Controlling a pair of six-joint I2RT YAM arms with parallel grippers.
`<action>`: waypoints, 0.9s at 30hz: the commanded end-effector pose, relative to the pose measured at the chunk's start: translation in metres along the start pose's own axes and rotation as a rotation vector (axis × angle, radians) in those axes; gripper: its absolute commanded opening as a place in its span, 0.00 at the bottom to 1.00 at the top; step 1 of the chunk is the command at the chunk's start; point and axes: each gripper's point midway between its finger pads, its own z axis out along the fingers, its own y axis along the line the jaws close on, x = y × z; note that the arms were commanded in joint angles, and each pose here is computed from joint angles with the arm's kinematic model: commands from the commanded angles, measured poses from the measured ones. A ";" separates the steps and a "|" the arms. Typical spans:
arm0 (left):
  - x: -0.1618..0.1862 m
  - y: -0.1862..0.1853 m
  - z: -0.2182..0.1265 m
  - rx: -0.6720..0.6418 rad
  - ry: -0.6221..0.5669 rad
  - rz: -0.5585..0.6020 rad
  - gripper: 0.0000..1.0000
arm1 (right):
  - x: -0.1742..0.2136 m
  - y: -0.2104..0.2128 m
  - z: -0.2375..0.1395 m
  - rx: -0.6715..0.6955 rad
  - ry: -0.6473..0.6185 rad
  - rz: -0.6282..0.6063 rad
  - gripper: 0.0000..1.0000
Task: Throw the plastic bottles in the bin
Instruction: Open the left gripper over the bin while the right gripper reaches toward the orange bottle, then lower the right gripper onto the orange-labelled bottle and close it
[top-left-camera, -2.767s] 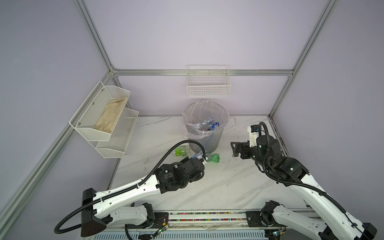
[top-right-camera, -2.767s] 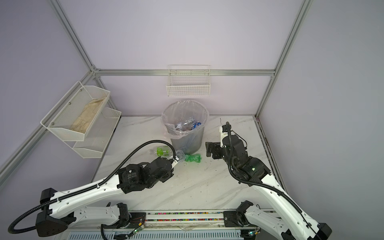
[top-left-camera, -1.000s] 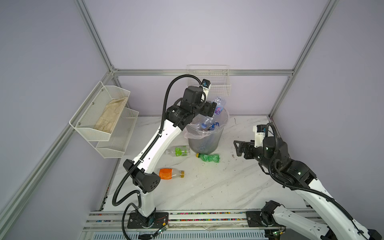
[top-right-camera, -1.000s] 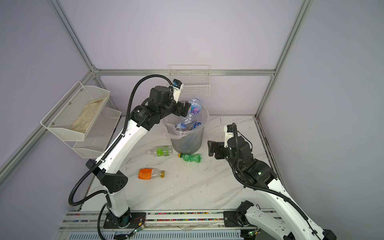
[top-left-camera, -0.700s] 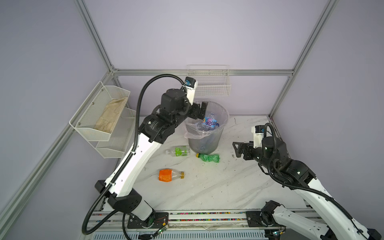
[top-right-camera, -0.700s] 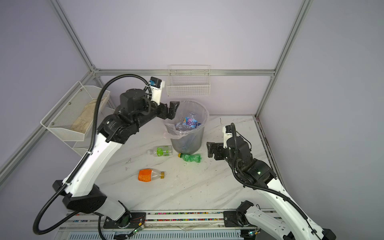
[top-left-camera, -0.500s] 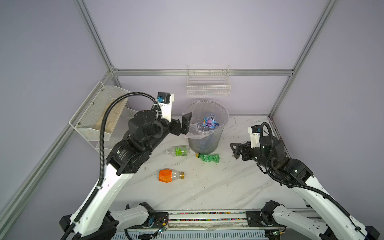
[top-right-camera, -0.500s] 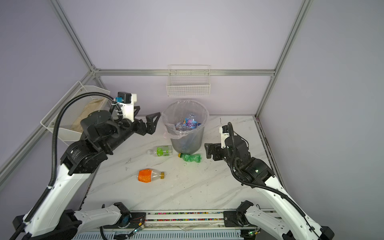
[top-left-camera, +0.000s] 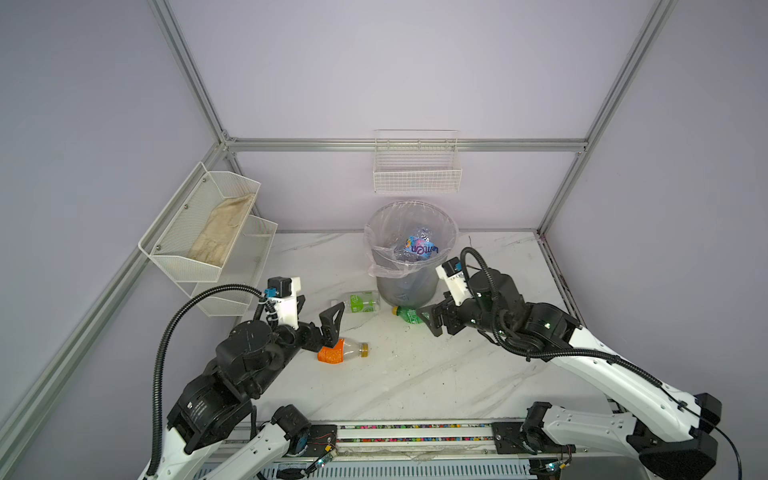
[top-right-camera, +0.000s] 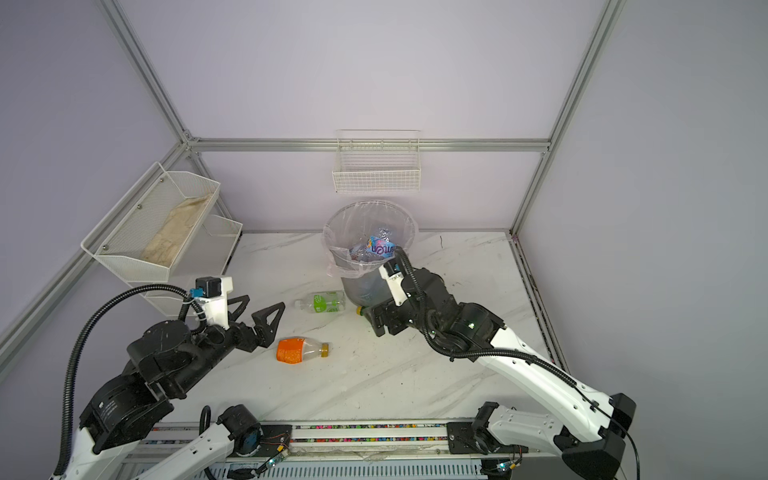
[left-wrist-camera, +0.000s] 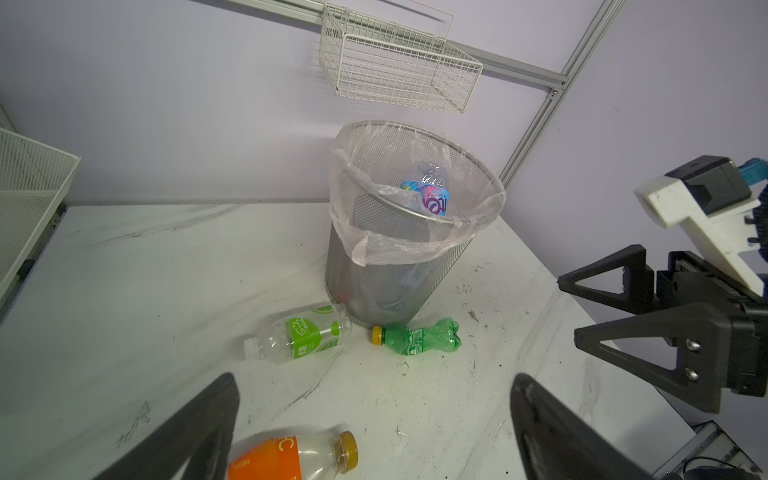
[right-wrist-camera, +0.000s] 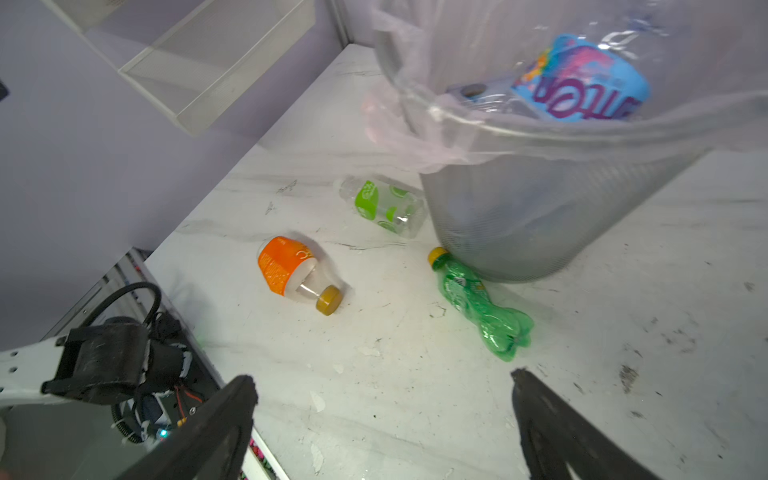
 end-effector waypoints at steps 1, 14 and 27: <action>0.033 0.016 -0.005 -0.035 0.044 -0.083 1.00 | -0.003 0.036 0.021 -0.011 0.016 -0.117 0.98; 0.076 0.038 -0.041 -0.012 0.051 -0.222 1.00 | 0.030 0.117 0.132 -0.100 0.249 -0.418 0.98; 0.076 0.040 -0.058 0.019 0.026 -0.273 1.00 | 0.092 0.121 0.228 -0.097 0.463 -0.549 0.98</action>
